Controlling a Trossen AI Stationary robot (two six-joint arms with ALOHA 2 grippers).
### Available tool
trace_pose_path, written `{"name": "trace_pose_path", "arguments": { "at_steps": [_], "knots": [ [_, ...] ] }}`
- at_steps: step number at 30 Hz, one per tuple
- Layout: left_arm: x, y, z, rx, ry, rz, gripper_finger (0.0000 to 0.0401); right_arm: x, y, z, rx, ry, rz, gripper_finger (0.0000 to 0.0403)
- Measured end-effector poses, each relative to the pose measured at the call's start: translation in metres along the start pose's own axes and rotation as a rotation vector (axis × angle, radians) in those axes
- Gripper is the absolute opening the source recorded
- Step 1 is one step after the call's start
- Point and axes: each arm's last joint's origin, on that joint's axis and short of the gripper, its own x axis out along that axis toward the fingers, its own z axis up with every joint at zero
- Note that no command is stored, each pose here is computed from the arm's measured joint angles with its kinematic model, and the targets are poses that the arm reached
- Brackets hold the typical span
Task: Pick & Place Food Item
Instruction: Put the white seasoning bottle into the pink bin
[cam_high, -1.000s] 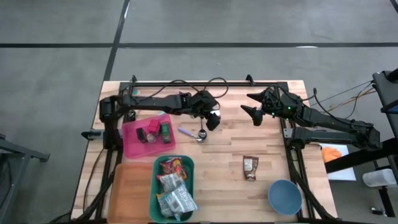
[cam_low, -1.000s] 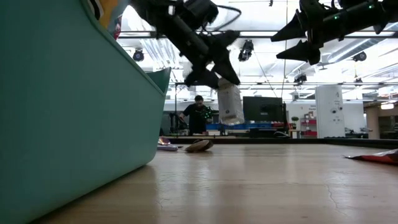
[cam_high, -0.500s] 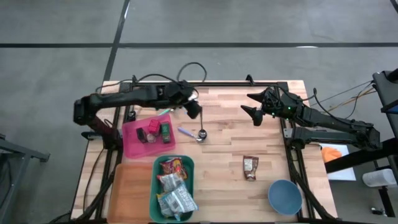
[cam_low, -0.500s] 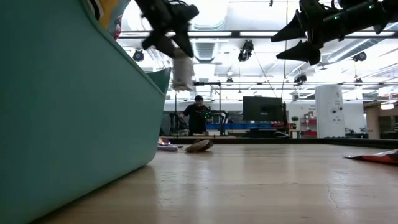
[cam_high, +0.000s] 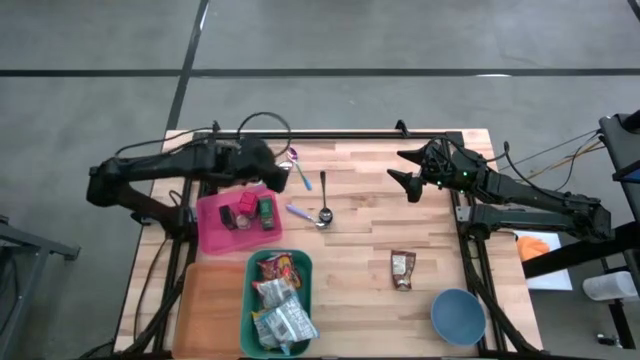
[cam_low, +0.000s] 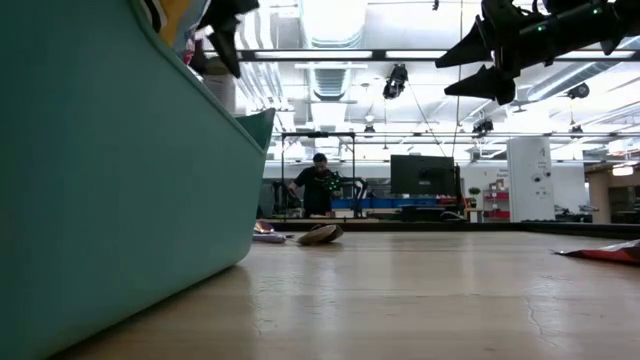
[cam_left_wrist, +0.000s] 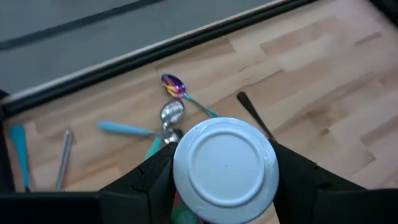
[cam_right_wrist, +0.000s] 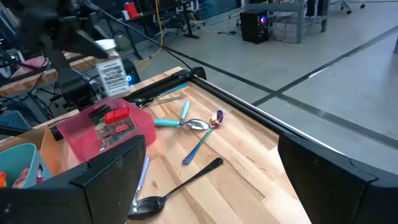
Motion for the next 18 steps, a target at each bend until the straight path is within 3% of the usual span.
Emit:
{"name": "trace_pose_path", "arguments": {
  "at_steps": [7,12,18],
  "knots": [
    [-0.010,0.004,-0.047,-0.074,0.016,-0.038,0.0201,0.000,0.000,0.000,0.000,0.000,0.000,0.0364],
    [-0.015,-0.001,-0.076,0.030,0.044,-0.083,0.0202,0.000,0.000,0.000,0.000,-0.001,0.000,0.0364],
    [-0.018,0.001,-0.112,0.074,0.030,-0.097,0.0202,0.000,0.000,0.000,0.000,0.000,0.000,0.0364]
  ]
}}
